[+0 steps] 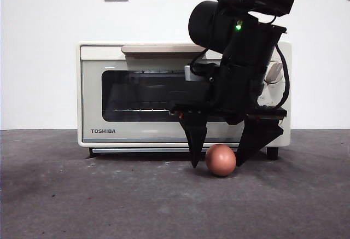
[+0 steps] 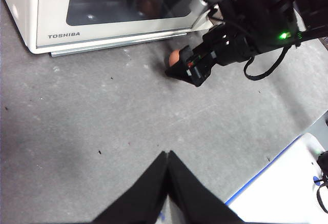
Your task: Eggoven
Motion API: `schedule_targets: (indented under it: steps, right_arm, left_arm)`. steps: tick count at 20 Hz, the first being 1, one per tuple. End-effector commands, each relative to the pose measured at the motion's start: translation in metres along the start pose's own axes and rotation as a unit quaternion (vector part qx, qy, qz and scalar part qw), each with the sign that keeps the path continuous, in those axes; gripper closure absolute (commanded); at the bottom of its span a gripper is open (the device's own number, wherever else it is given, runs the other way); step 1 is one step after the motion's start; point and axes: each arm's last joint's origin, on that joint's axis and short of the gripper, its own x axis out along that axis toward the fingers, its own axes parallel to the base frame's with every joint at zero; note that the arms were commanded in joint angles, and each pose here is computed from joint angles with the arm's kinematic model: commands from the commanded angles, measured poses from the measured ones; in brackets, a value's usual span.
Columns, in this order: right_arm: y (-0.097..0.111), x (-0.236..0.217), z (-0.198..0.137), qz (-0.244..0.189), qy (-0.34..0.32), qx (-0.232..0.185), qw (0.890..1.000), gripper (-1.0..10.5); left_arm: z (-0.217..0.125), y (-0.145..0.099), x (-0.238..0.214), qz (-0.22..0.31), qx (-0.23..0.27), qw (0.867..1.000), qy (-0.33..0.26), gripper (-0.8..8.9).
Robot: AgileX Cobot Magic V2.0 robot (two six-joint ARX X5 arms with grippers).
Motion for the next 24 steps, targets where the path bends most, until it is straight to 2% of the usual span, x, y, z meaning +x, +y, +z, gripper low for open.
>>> schedule_targets:
  steps: [1, 5, 9, 14, 21, 24]
  right_arm:
    - [0.004, 0.005, 0.003, -0.003, -0.002, 0.006, 1.0, 6.1]
    - [0.002, 0.005, 0.004, -0.013, -0.006, 0.009, 1.0, 7.3]
    - [-0.001, 0.006, 0.002, -0.02, 0.005, 0.011, 1.0, 7.6]
    - [-0.001, 0.006, 0.002, -0.02, 0.005, 0.008, 1.0, 9.4]
    - [0.001, 0.001, 0.003, -0.015, -0.001, 0.001, 1.0, 9.4]
    - [0.005, -0.013, 0.001, -0.012, 0.0, -0.016, 1.0, 9.4]
  left_arm:
    - [0.005, -0.003, -0.002, -0.004, 0.015, 1.0, -0.009, 8.06]
    - [0.005, -0.003, -0.002, -0.004, 0.015, 1.0, -0.009, 8.06]
    - [0.005, -0.003, -0.002, -0.004, 0.015, 1.0, -0.009, 8.06]
    - [0.005, -0.003, -0.002, -0.004, 0.015, 1.0, -0.009, 8.06]
    - [0.005, -0.003, -0.002, -0.004, 0.015, 1.0, -0.01, 8.06]
    - [0.006, -0.002, -0.002, -0.004, 0.017, 1.0, -0.012, 8.06]
